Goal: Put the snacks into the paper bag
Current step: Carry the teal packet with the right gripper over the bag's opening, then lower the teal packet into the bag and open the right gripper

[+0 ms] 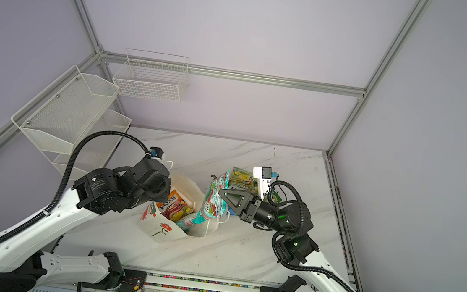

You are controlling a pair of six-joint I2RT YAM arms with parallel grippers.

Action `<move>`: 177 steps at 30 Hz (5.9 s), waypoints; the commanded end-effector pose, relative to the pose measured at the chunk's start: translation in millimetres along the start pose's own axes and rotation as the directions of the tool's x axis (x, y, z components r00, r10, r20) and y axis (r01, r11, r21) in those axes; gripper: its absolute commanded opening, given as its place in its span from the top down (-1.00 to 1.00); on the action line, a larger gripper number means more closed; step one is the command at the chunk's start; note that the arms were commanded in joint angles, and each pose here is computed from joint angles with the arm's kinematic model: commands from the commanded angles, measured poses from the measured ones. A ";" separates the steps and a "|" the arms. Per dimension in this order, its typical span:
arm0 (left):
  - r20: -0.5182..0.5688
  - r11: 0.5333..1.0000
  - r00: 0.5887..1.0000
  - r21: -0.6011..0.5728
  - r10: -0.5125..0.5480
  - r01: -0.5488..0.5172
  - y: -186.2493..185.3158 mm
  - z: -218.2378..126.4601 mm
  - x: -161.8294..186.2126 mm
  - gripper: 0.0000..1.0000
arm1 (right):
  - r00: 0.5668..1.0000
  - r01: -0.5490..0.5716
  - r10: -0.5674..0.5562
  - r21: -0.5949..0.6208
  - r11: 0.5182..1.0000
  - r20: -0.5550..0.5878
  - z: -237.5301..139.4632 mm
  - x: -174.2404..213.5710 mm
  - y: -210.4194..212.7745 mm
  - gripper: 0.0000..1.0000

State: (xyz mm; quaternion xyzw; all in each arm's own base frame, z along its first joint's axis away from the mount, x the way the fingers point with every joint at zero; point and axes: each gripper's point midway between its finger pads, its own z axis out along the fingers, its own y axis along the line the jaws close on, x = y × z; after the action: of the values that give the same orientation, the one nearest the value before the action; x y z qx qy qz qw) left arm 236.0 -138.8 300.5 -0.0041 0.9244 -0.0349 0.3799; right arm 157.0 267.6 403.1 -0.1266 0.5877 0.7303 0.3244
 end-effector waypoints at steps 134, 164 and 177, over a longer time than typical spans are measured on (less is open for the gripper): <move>0.069 0.995 0.995 0.073 -0.071 0.066 -9.0 -5.7 -13.9 1.00 | 0.990 -0.108 0.087 -0.195 0.975 -0.113 114.6 51.0 -35.3 1.00; 0.065 0.995 0.995 0.070 -0.075 0.071 -8.1 -3.8 -11.1 1.00 | 0.989 -0.071 0.065 -0.039 0.997 -0.129 118.7 57.8 -59.8 0.86; 0.066 0.995 0.995 0.072 -0.078 0.073 -7.7 -4.2 -10.8 1.00 | 0.989 -0.052 0.044 -0.051 0.997 -0.141 120.1 59.8 -51.1 0.07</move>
State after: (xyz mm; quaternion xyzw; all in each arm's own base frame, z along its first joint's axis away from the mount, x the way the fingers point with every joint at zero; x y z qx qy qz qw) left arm 235.1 -145.0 300.0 -0.0025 0.9234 -0.0562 0.3796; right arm 174.8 410.0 332.9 -0.1595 0.6223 0.7271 0.2423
